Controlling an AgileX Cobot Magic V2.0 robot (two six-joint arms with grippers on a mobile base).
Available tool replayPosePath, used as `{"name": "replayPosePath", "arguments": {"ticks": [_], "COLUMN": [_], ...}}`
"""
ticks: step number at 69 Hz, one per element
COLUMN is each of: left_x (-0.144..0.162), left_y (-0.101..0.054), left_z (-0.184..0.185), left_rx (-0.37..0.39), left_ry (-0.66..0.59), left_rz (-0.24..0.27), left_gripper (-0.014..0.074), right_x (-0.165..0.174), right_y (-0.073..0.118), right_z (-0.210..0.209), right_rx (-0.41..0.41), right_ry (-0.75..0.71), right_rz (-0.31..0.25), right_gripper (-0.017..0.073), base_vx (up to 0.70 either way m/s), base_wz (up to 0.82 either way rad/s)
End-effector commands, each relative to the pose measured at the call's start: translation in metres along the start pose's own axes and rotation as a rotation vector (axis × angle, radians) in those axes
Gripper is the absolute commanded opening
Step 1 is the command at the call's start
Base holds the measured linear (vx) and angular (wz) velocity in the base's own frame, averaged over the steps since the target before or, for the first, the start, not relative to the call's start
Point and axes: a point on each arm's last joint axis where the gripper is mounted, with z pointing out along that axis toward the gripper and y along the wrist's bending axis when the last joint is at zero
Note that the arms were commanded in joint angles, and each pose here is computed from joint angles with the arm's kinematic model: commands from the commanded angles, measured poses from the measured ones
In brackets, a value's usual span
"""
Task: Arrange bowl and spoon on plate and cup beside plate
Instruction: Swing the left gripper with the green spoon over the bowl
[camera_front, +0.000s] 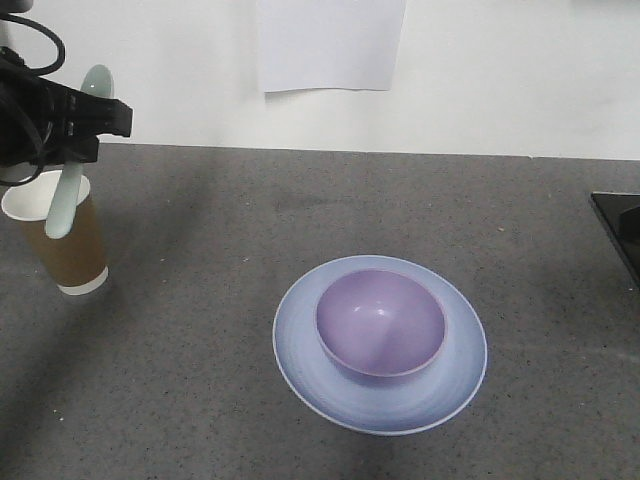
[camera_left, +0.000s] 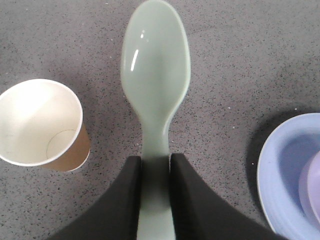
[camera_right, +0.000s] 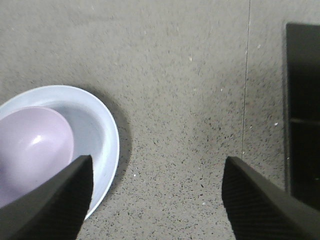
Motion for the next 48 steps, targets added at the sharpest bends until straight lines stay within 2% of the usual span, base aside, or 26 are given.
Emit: {"name": "replayPosePath", "arguments": {"ticks": [1,7,14,26,27,40,48], "left_x": [-0.008,-0.008,-0.006,-0.002,0.000,-0.002,-0.007], "left_y": [-0.002,-0.003,-0.010,-0.030,-0.041,-0.076,-0.101], "left_z": [-0.018,-0.018,-0.019,-0.016,-0.008,0.010,0.022], "left_rx": [0.030,0.047,0.119,0.318,0.370,0.414,0.441], "left_ry": [-0.104,-0.100,-0.087,-0.064,-0.039,0.063,0.122], "left_rz": [0.033,0.078,0.161,0.310,0.381,0.517,0.622], "left_gripper": [-0.0006,-0.0006,-0.0006,-0.0008,-0.0008,-0.0008,-0.0008], "right_x": [-0.006,-0.004,-0.003,-0.004,-0.004,-0.004,-0.004], "right_y": [0.005,0.007,0.007,0.006,0.006,0.006,0.006], "right_z": [-0.028,-0.037,-0.039,-0.036,-0.035,-0.035,-0.035], "right_rx": [0.022,0.031,0.031,0.030,0.030,0.030,0.030], "right_ry": [-0.142,-0.175,-0.181,-0.165,-0.163,-0.163,-0.163], "right_rz": [-0.022,-0.033,-0.034,-0.031,-0.031,-0.031,-0.031], "right_gripper": [0.0528,0.0528,0.0528,0.0528,0.0528,0.0528,0.0528], "base_vx": [0.00,0.00,0.00,0.00,0.00,0.00,0.00], "base_wz": [0.00,0.00,0.00,0.00,0.00,0.00,0.00]}}
